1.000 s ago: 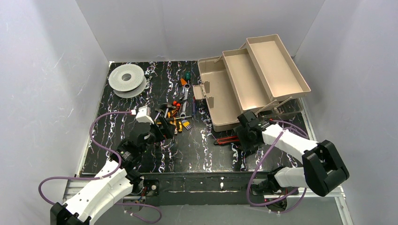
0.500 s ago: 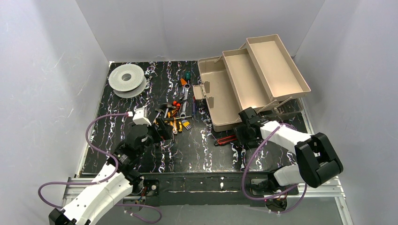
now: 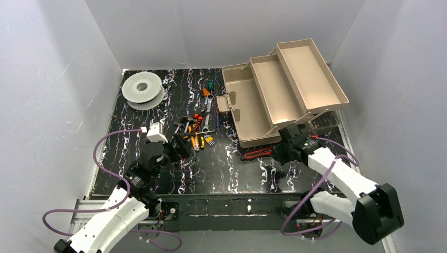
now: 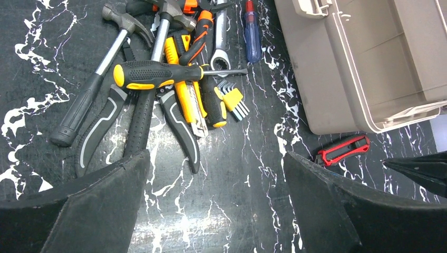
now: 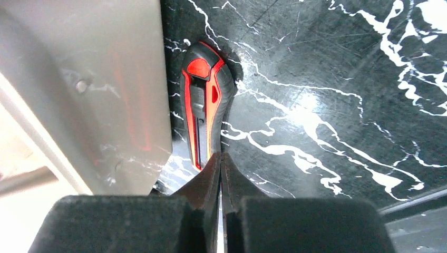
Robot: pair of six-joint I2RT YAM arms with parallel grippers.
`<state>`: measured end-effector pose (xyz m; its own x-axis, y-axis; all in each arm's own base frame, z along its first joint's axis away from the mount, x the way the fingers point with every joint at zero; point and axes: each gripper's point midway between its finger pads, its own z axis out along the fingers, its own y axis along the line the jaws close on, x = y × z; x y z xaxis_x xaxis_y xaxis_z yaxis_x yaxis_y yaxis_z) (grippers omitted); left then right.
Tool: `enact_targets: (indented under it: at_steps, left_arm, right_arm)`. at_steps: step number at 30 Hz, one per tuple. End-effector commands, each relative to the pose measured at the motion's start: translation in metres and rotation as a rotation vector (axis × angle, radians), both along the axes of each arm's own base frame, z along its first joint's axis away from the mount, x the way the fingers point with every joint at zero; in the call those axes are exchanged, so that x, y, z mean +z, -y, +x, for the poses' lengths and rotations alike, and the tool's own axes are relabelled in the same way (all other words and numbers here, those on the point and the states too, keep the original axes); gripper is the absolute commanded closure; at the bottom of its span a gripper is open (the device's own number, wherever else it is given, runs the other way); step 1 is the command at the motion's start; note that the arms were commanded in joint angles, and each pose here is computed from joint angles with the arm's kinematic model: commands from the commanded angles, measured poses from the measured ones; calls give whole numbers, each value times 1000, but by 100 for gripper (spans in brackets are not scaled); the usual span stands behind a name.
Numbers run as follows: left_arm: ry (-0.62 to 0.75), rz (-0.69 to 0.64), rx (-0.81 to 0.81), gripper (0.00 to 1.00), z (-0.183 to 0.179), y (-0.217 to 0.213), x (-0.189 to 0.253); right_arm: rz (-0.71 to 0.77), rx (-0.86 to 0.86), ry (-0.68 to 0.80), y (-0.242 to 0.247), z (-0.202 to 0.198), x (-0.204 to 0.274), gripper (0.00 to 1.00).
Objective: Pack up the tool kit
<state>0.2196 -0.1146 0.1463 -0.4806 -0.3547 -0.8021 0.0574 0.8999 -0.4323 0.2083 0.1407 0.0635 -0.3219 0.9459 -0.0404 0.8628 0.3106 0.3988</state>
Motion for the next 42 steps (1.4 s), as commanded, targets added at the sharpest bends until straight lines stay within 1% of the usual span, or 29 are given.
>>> enact_targets:
  at_steps: [1,2,3,4,5,6,8,14,20,25,30,37,42]
  left_arm:
    - [22,-11,5,2,0,-2,11]
    - [23,-18,1,2,0,0,11]
    - [22,-26,-2,2,1,1,11]
    - [19,-32,-6,2,1,3,10]
    - [15,-38,-9,2,1,5,9]
    - [11,-41,-11,2,1,6,9]
    - [5,-45,-12,2,2,7,8]
    - [13,-34,0,2,4,5,9]
    - [29,-14,10,2,6,1,12]
    - [38,7,16,2,8,-2,15]
    - [51,11,14,2,8,-2,16]
    - [62,3,0,2,6,-1,17]
    - [60,7,1,2,3,-3,16]
  right_arm:
    - [-77,-23,20,25,-14,-3,85]
    - [-70,-30,26,24,-14,-6,75]
    - [-62,-36,20,23,-14,-9,57]
    - [-62,-45,16,23,-13,-10,45]
    - [-68,-53,12,24,-12,-10,36]
    - [-79,-60,6,25,-10,-9,31]
    - [-106,-81,-21,29,-8,-8,25]
    - [-75,-110,-104,28,6,-8,23]
    - [-64,-52,-209,11,21,-7,20]
    - [-90,-45,-291,4,32,-15,20]
    - [-106,-57,-358,4,28,-30,21]
    - [-116,-84,-413,8,9,-55,23]
    - [-107,-81,-388,6,2,-63,23]
